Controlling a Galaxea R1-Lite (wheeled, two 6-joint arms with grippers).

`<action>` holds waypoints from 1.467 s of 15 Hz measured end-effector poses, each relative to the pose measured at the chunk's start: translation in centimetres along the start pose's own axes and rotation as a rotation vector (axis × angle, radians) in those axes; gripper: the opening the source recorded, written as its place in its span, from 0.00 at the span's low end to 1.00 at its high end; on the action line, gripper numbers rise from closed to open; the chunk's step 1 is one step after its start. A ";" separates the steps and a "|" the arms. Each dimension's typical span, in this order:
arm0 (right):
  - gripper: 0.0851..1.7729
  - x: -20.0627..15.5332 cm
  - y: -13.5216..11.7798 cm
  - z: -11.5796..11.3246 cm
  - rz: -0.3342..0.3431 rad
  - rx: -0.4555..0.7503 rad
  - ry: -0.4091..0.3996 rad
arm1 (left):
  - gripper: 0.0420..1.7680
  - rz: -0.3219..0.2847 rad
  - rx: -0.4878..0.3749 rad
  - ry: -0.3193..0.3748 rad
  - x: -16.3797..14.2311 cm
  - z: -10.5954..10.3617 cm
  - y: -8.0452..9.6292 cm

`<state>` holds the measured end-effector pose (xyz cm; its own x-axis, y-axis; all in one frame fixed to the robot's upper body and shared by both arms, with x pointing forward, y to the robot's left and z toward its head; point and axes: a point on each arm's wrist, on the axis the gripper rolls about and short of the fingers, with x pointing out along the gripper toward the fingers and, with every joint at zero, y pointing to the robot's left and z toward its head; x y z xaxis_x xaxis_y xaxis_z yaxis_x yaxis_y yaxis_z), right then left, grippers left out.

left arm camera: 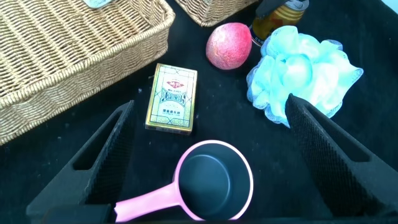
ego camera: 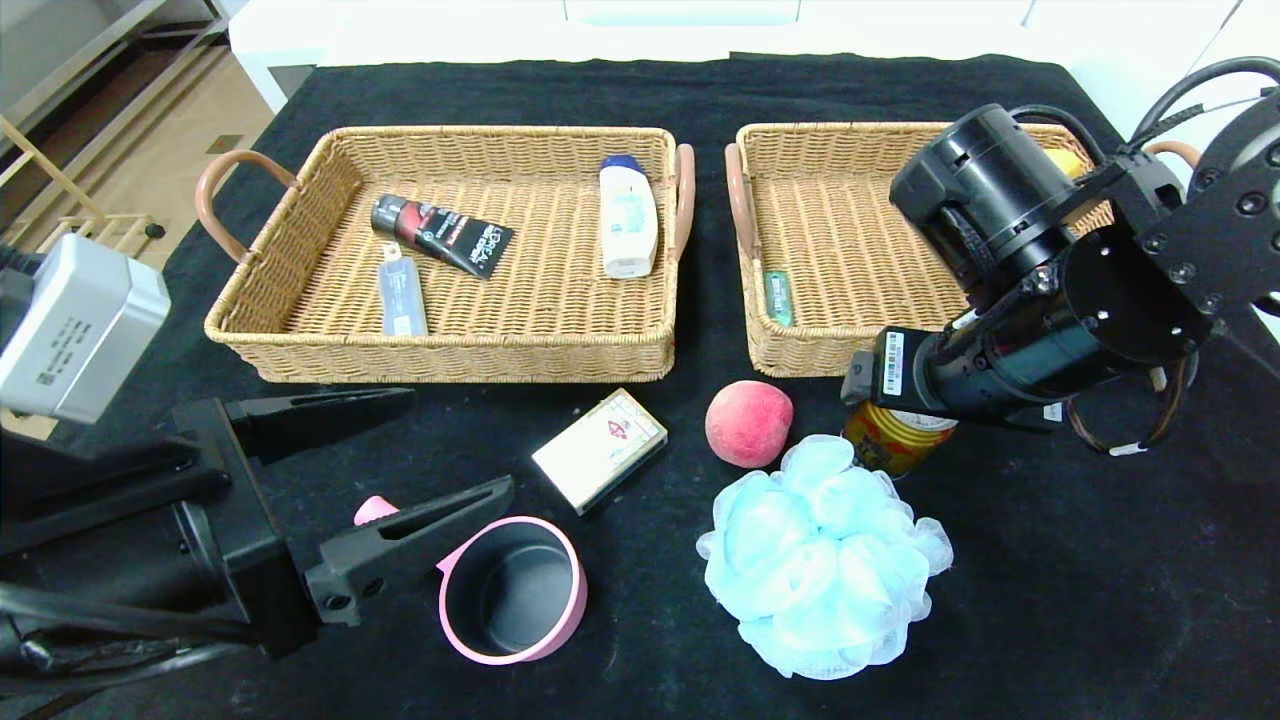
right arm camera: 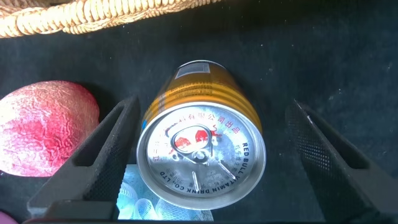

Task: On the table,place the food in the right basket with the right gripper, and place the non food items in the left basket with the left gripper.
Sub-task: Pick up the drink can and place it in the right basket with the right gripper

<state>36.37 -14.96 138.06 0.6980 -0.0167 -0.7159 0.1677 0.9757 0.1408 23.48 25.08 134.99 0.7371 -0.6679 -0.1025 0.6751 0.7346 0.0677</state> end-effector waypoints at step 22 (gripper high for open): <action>0.64 0.1 0.6 -0.6 0.008 -0.007 0.018 | 0.97 -0.002 0.004 0.022 0.3 -0.5 0.0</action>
<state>36.15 -14.25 137.63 0.6863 -0.0054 -0.7273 0.1576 0.9773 0.1415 23.71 24.97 134.51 0.7351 -0.6664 -0.1244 0.6765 0.7330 0.0710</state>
